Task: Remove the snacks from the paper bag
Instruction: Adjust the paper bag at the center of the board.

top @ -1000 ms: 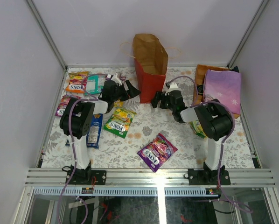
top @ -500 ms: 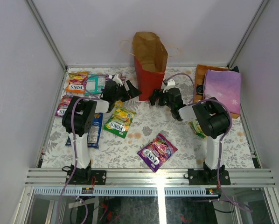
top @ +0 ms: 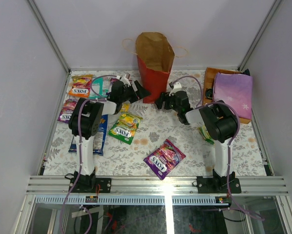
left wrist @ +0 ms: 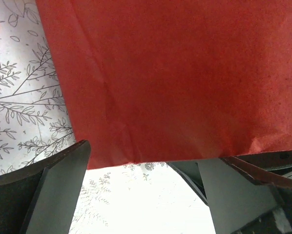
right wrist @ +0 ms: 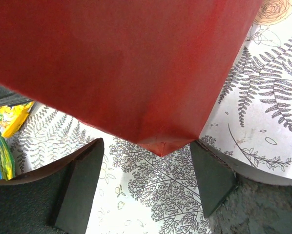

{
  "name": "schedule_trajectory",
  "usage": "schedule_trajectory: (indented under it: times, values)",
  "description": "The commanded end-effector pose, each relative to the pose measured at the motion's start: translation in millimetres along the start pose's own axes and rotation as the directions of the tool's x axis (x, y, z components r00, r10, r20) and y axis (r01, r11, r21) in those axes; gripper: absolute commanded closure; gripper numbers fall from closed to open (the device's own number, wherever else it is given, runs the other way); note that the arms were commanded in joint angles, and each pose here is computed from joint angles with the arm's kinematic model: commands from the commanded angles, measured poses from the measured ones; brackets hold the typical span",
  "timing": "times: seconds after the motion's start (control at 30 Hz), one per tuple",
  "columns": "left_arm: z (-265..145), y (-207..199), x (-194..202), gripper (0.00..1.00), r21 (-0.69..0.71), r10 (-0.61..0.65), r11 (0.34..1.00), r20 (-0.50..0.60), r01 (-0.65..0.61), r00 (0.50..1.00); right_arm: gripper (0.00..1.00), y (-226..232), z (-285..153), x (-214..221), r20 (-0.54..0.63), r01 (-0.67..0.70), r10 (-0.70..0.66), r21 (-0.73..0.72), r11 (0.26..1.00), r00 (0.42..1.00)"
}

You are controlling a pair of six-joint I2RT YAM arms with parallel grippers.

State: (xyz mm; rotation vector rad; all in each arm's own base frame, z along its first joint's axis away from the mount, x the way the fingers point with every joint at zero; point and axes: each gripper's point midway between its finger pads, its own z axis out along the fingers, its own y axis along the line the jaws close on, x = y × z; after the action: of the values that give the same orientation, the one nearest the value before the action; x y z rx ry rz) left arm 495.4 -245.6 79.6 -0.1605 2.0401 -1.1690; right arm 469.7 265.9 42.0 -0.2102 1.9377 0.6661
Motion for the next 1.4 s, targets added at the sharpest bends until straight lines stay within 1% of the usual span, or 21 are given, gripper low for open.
schedule_trajectory:
  times: [0.0,0.2,0.43,0.5,0.57,0.63,0.67,0.73,0.8,0.87,0.9,1.0,1.03,1.07,1.1,1.13,1.17,1.27,1.37]
  values:
    - [6,-16,-15,0.12,0.067,0.025,0.997,0.030,-0.027,0.999,0.24,22,3,-43,0.115,0.036,-0.027,-0.084,0.996,0.993]
    - [6,-22,-20,0.12,0.076,0.034,0.996,0.037,-0.036,0.999,0.39,31,8,-56,0.128,0.029,-0.012,-0.132,0.991,0.992]
    - [9,-26,-26,0.12,0.083,0.038,0.996,0.041,-0.041,0.998,0.59,32,10,-67,0.138,0.031,-0.011,-0.145,0.989,0.990]
    - [9,-27,-27,0.12,0.083,0.039,0.996,0.042,-0.042,0.998,0.70,31,10,-69,0.141,0.027,-0.006,-0.145,0.989,0.990]
    - [9,-26,-28,0.12,0.082,0.039,0.996,0.044,-0.042,0.998,0.84,29,10,-70,0.143,0.022,-0.002,-0.140,0.990,0.990]
    - [10,-28,-28,0.12,0.086,0.043,0.995,0.046,-0.046,0.998,0.96,27,8,-71,0.146,0.021,-0.001,-0.135,0.991,0.989]
    - [10,-28,-29,0.12,0.088,0.045,0.995,0.048,-0.050,0.998,0.99,27,7,-73,0.148,0.020,0.000,-0.131,0.991,0.989]
    - [10,-30,-30,0.12,0.097,0.048,0.994,0.052,-0.053,0.998,1.00,25,5,-73,0.148,0.022,-0.003,-0.128,0.992,0.989]
    - [9,-33,-31,0.16,0.114,0.050,0.992,0.055,-0.056,0.997,1.00,25,3,-73,0.142,0.030,-0.012,-0.125,0.992,0.990]
    - [9,-38,-32,0.21,0.133,0.054,0.989,0.063,-0.062,0.997,0.95,26,2,-72,0.133,0.044,-0.027,-0.128,0.991,0.991]
    - [8,-39,-33,0.24,0.138,0.054,0.988,0.068,-0.063,0.996,0.86,26,1,-72,0.126,0.052,-0.035,-0.130,0.990,0.991]
    - [4,-44,-34,0.30,0.150,0.056,0.986,0.081,-0.068,0.995,0.43,24,-4,-70,0.097,0.082,-0.071,-0.113,0.990,0.993]
    - [2,-44,-35,0.31,0.147,0.058,0.987,0.086,-0.070,0.995,0.27,22,-8,-70,0.092,0.091,-0.082,-0.098,0.991,0.992]
    - [1,-45,-35,0.33,0.144,0.060,0.987,0.091,-0.073,0.994,0.19,20,-12,-70,0.091,0.104,-0.096,-0.084,0.991,0.991]
    - [-1,-45,-36,0.36,0.141,0.061,0.987,0.097,-0.074,0.993,0.10,19,-16,-71,0.092,0.118,-0.111,-0.073,0.990,0.989]
    - [-2,-45,-37,0.38,0.140,0.060,0.987,0.102,-0.074,0.993,0.05,17,-20,-71,0.095,0.133,-0.127,-0.064,0.989,0.987]
    - [-2,-47,-38,0.42,0.141,0.059,0.987,0.107,-0.073,0.993,0.04,16,-23,-70,0.094,0.144,-0.138,-0.053,0.988,0.986]
    - [-2,-50,-42,0.51,0.157,0.042,0.986,0.113,-0.059,0.993,0.03,13,-29,-74,0.106,0.177,-0.173,-0.033,0.984,0.979]
    - [-1,-57,-47,0.56,0.181,0.021,0.983,0.114,-0.042,0.993,0.06,15,-30,-80,0.140,0.222,-0.215,-0.037,0.974,0.966]
